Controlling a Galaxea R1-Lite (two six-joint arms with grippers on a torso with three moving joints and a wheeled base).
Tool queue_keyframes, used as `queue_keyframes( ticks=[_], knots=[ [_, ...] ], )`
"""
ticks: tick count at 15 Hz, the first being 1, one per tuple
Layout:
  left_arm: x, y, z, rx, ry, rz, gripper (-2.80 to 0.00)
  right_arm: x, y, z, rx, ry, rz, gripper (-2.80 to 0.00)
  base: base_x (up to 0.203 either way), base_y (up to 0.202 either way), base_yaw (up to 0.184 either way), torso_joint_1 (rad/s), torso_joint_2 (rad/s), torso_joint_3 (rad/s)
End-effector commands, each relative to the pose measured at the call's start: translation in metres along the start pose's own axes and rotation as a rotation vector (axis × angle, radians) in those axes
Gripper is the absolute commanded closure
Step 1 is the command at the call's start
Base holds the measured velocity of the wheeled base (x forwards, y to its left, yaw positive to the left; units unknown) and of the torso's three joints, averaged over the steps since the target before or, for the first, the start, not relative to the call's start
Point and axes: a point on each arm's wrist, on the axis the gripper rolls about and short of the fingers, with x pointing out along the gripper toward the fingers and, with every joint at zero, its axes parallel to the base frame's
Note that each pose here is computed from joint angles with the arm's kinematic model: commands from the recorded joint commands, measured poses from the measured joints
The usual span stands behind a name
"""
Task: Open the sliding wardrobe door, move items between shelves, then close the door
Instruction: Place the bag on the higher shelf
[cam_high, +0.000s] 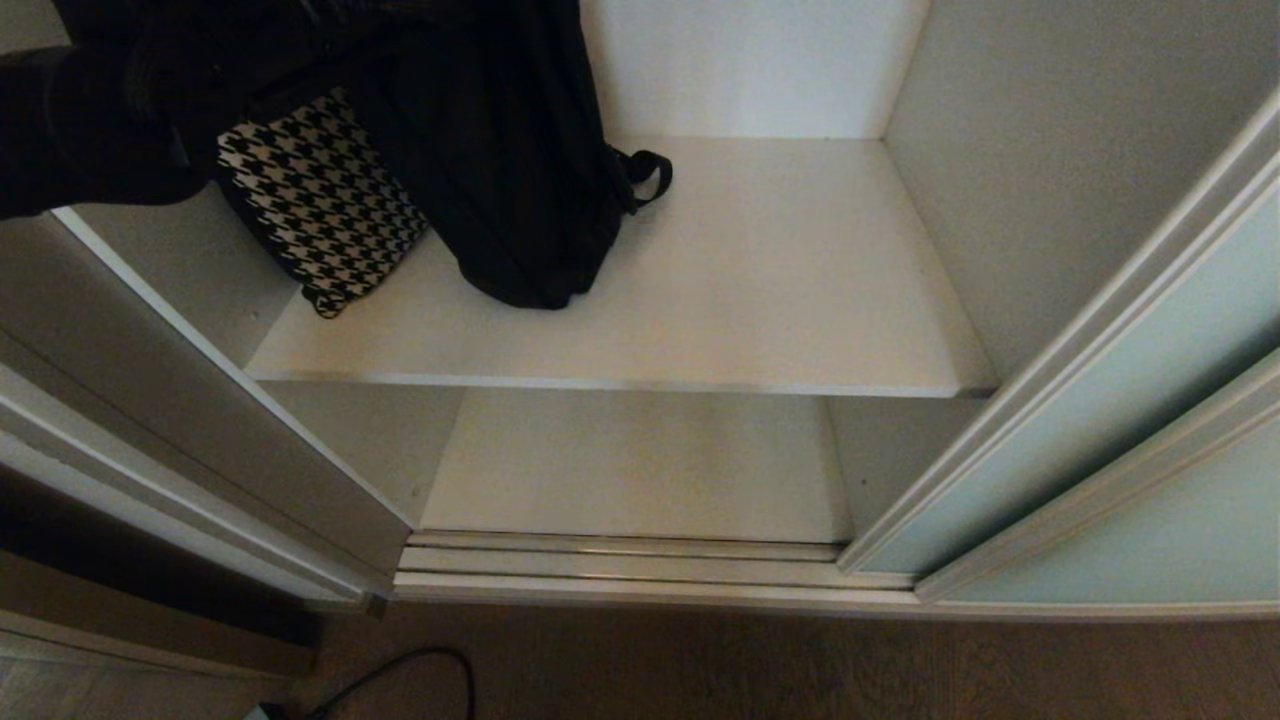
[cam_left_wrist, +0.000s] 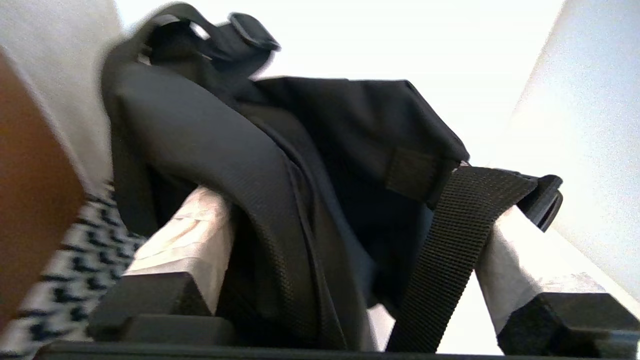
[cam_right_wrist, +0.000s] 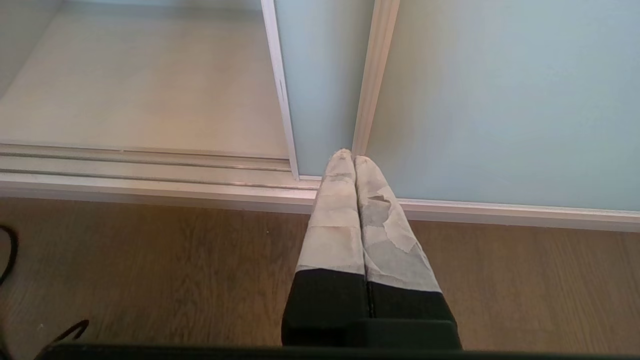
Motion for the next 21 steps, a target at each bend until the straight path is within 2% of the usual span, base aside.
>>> queue_keyframes(
  ticks=[1,3,4,6,8,12,14,16,18,20,21],
  knots=[
    [0.01,-0.007,-0.022,-0.017,0.039,-0.02,-2.8,0.0,0.0,0.0,0.0,0.0,0.0,0.0,0.0,0.0,0.0,0.0,0.0,0.0],
    [0.017,-0.013,-0.042,-0.035,0.071,-0.033,-2.8,0.0,0.0,0.0,0.0,0.002,0.0,0.0,0.0,0.0,0.0,0.0,0.0,0.0],
    [0.021,-0.015,-0.05,-0.037,0.059,-0.026,-2.8,0.0,0.0,0.0,0.0,0.002,0.0,0.0,0.0,0.0,0.0,0.0,0.0,0.0],
    [0.025,-0.013,-0.047,-0.035,-0.049,0.055,-2.8,0.0,0.0,0.0,0.0,0.002,0.0,0.0,0.0,0.0,0.0,0.0,0.0,0.0],
    [0.027,-0.011,-0.049,-0.023,-0.134,0.089,-2.8,0.0,0.0,0.0,0.0,0.002,0.0,0.0,0.0,0.0,0.0,0.0,0.0,0.0],
    [0.034,-0.006,-0.071,0.003,-0.177,0.141,-2.8,0.0,0.0,0.0,0.0,0.0,0.0,0.0,0.0,0.0,0.0,0.0,0.0,0.0],
    [0.035,-0.002,-0.079,0.043,-0.237,0.175,-2.8,0.0,0.0,0.0,0.0,0.0,0.0,0.0,0.0,0.0,0.0,0.0,0.0,0.0],
    [0.039,0.0,-0.098,0.066,-0.228,0.195,-2.8,0.0,0.0,0.0,0.0,0.001,0.0,0.0,0.0,0.0,0.0,0.0,0.0,0.0],
    [0.042,0.0,-0.114,0.064,-0.216,0.209,-2.8,0.0,0.0,0.0,0.0,0.002,0.0,0.0,0.0,0.0,0.0,0.0,0.0,0.0],
    [0.042,0.001,-0.112,0.055,-0.217,0.228,-2.8,0.0,0.0,0.0,0.0,0.002,0.0,0.0,0.0,0.0,0.0,0.0,0.0,0.0],
    [0.039,0.001,-0.1,0.055,-0.233,0.243,-2.8,0.0,0.0,0.0,0.0,0.0,0.0,0.0,0.0,0.0,0.0,0.0,0.0,0.0]
  ],
)
